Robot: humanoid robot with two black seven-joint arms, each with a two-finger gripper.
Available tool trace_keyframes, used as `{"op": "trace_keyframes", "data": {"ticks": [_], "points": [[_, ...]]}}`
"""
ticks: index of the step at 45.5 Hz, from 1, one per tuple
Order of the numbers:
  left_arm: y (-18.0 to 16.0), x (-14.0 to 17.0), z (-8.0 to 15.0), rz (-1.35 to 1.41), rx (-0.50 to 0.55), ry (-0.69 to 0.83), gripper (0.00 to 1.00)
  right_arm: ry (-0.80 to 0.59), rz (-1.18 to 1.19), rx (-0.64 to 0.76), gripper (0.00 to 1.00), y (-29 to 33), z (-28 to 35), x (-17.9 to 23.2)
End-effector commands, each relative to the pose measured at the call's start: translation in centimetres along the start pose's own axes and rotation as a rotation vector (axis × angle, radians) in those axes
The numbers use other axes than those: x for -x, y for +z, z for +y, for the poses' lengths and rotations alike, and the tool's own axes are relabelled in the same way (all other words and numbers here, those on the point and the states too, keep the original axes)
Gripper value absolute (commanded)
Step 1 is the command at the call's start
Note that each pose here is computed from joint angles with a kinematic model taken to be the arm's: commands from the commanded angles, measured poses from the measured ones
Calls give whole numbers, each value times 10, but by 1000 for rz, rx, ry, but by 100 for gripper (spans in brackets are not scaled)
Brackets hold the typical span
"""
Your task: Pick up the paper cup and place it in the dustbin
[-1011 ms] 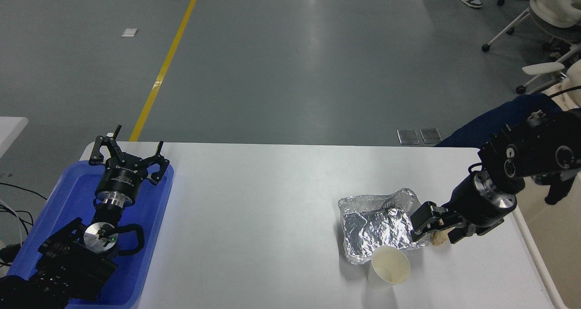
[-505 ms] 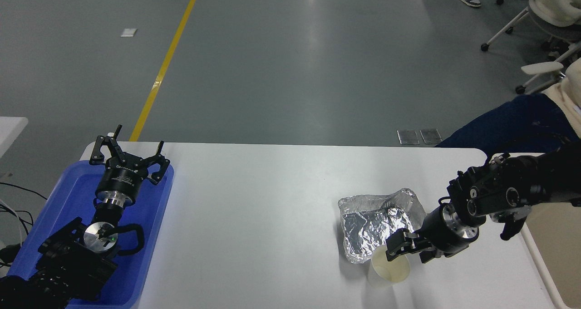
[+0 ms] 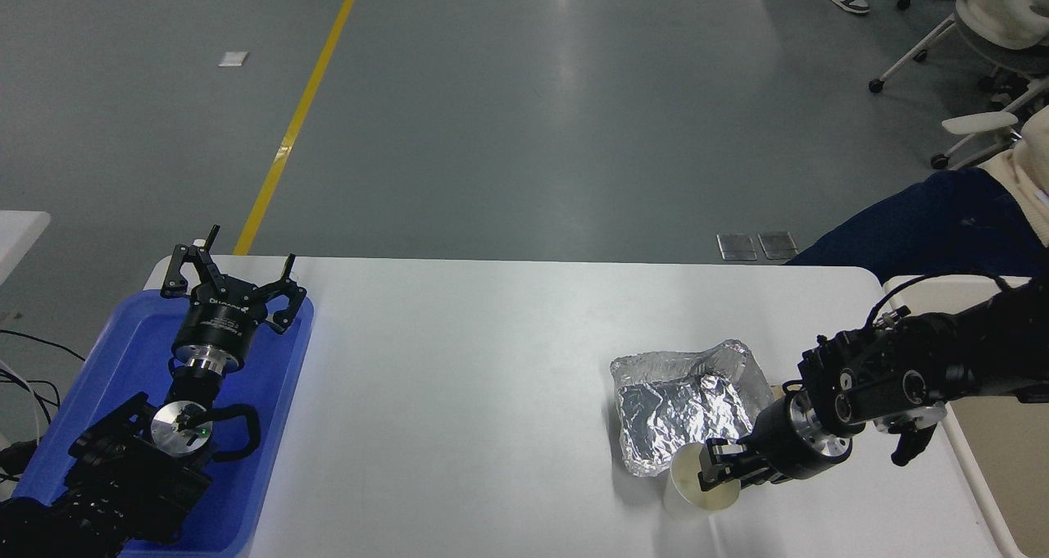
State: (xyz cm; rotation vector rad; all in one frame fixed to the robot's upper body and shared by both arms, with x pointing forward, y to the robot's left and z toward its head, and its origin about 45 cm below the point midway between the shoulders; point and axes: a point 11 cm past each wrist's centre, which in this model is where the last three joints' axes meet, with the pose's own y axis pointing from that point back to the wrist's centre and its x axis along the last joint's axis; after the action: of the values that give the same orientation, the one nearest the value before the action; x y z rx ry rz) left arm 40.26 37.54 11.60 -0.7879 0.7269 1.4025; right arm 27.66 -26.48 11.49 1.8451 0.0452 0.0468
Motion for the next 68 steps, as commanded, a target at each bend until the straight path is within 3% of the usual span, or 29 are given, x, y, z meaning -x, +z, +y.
{"op": "trace_keyframes", "data": {"ticks": [1,13,31,49,68], "points": [[0,0,0,0,-1,0,100,-10,1,-13,0,-5,1,2],[0,0,0,0,-1,0,100,-40,-18,-18,0,-7,15,-1],[0,0,0,0,0,0,100,-172,-57,38,0,-32,162,-23],[0,0,0,0,-1,0,100,123,69,81,0,-77,274,-54],[0,0,0,0,-1,0,100,207,108,92,0,-91,305,-56]]}}
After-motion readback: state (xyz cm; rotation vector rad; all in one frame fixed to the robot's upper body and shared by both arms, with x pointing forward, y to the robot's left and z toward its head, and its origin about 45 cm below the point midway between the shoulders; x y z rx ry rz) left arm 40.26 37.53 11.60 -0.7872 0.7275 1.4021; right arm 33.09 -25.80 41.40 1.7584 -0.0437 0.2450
